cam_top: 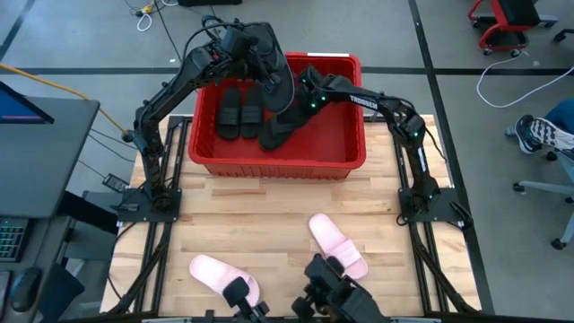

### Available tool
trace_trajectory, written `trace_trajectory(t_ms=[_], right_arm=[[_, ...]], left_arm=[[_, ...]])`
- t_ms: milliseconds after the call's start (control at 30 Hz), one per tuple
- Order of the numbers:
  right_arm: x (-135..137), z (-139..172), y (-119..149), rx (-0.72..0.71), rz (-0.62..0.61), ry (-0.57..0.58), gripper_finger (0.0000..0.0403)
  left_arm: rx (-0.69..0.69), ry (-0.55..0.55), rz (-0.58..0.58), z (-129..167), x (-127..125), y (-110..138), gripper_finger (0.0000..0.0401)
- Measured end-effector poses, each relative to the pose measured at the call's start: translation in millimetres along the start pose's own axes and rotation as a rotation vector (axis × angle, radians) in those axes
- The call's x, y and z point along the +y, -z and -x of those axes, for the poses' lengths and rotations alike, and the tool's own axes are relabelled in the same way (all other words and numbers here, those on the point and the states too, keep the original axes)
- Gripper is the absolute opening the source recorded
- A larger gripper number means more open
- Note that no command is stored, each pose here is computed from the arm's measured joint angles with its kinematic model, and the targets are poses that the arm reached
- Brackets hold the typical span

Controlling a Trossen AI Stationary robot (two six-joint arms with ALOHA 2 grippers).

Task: Pick and place slides into bin
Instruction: Adjust the slippers and slides in the red container

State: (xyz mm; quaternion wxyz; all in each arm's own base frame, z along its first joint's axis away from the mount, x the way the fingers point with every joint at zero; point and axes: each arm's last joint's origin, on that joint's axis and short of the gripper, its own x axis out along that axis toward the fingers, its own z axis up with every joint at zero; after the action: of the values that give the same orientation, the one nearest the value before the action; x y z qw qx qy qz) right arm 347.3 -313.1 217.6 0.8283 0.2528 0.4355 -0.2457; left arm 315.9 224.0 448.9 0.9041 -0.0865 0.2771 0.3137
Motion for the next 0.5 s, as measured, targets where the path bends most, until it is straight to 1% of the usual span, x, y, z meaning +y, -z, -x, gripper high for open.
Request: trace_trajectory(t_ms=[67, 133, 233, 300, 400, 500], right_arm=[[2, 20, -3, -0.03, 0.03, 0.066, 0.0], [4, 48, -8, -0.085, 0.032, 0.099, 0.0], [8, 98, -11, -0.172, 0.016, 0.178, 0.0], [13, 136, -11, -0.248, 0.017, 0.233, 0.0], [23, 196, -5, -0.385, 0.019, 0.251, 0.0], [34, 243, 6, -0.489, 0.027, 0.241, 0.0]], left_arm=[[0.035, 0.031, -0.008, -7, -6, 6, 0.0003], [0.069, 0.047, -0.018, -15, -12, 13, 0.0003], [0.107, 0.075, -0.036, -28, -24, 24, 0.0003], [0.108, 0.123, -0.044, -41, -32, 32, 0.0003], [0.004, 0.236, -0.048, -63, -45, 38, 0.0002], [-0.111, 0.289, -0.056, -85, -54, 46, 0.0002]])
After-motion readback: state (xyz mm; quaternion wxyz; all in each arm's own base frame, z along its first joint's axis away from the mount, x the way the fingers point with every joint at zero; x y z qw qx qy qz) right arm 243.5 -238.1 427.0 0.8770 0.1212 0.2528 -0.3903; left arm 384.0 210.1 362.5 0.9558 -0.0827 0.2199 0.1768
